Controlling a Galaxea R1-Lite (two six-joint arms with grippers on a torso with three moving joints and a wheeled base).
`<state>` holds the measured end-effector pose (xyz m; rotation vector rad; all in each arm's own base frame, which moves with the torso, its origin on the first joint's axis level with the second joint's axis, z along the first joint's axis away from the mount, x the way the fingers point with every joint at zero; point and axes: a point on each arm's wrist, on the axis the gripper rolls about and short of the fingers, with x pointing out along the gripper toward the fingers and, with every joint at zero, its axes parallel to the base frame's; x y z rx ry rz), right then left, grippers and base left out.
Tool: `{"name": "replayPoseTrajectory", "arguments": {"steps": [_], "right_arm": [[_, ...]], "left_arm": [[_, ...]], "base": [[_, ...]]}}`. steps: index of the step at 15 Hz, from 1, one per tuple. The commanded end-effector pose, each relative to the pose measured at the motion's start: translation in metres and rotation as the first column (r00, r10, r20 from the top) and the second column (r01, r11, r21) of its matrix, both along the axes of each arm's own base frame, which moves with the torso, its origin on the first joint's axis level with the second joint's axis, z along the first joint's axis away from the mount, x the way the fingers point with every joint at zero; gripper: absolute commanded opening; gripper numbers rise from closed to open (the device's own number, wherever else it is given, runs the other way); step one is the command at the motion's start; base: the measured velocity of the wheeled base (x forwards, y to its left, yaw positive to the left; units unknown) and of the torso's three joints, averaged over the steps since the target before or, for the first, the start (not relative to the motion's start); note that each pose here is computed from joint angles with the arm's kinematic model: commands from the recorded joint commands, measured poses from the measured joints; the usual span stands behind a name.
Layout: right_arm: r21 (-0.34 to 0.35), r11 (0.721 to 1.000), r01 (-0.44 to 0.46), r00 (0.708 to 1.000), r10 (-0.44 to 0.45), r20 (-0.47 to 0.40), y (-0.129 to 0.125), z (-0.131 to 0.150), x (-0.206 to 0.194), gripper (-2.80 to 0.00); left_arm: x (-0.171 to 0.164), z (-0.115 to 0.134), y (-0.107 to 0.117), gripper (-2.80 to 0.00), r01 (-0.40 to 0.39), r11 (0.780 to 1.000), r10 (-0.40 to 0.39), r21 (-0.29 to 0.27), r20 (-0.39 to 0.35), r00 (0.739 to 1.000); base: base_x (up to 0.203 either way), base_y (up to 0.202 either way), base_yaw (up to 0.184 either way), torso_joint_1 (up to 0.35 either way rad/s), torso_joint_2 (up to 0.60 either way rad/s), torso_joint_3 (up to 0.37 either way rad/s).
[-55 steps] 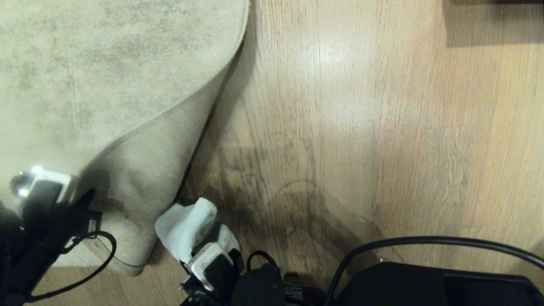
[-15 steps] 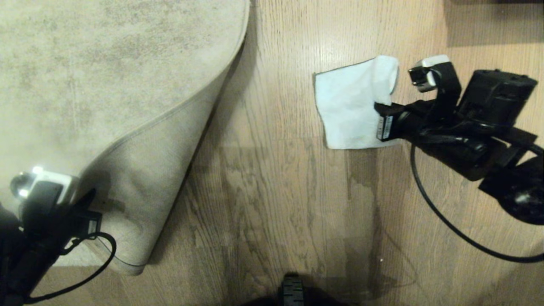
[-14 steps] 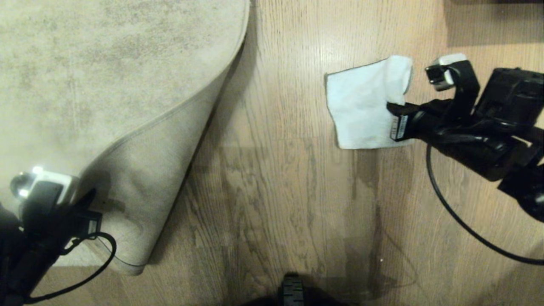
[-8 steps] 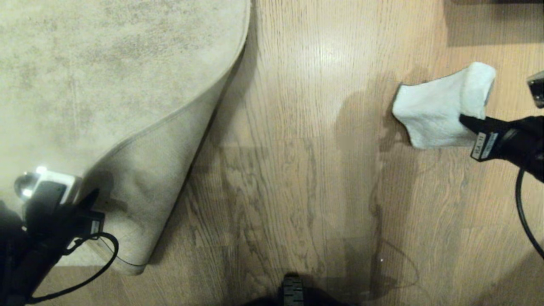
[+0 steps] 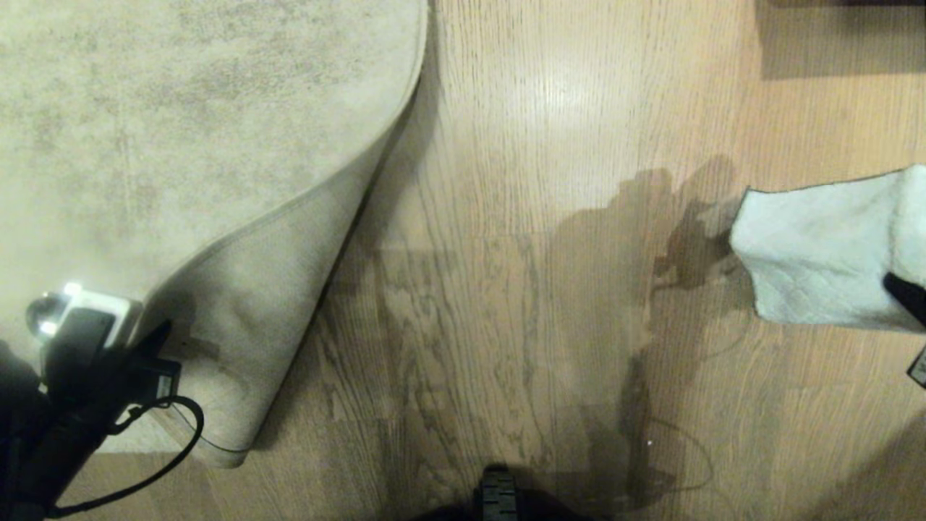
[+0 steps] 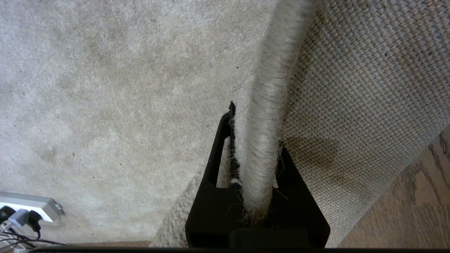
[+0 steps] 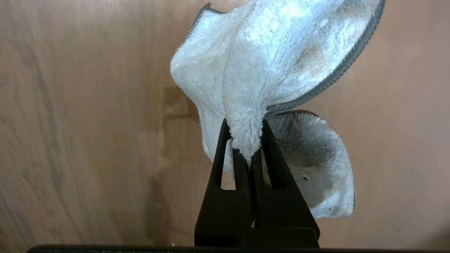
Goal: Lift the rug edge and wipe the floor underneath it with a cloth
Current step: Wipe the floor under the carpet with a rag, then lay down the carpet
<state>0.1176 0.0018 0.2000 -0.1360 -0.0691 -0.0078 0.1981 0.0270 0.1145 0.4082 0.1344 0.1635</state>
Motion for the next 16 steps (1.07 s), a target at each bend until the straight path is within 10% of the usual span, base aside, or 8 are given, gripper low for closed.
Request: {"name": "replayPoseTrajectory", "arguments": {"steps": [1, 9, 16], "right_arm": [[0.009, 0.999, 0.049, 0.996, -0.049, 0.08, -0.002, -0.011, -0.04, -2.8], [0.011, 0.996, 0.083, 0.995, -0.084, 0.062, -0.004, -0.08, -0.136, -2.8], [0.024, 0.999, -0.027, 0.998, 0.028, -0.048, -0.002, -0.122, -0.14, -2.8]], "left_arm": [[0.0, 0.002, 0.0, -2.8, -0.001, 1.0, 0.001, 0.004, 0.012, 1.0], [-0.003, 0.002, 0.0, -2.8, -0.002, 1.0, 0.001, 0.011, 0.014, 1.0], [-0.007, 0.002, -0.003, -2.8, 0.011, 1.0, -0.011, 0.01, 0.011, 1.0]], "base": [[0.0, 0.0, 0.0, 0.0, 0.0, 0.0], [0.0, 0.0, 0.0, 0.0, 0.0, 0.0], [0.0, 0.0, 0.0, 0.0, 0.0, 0.0]]}}
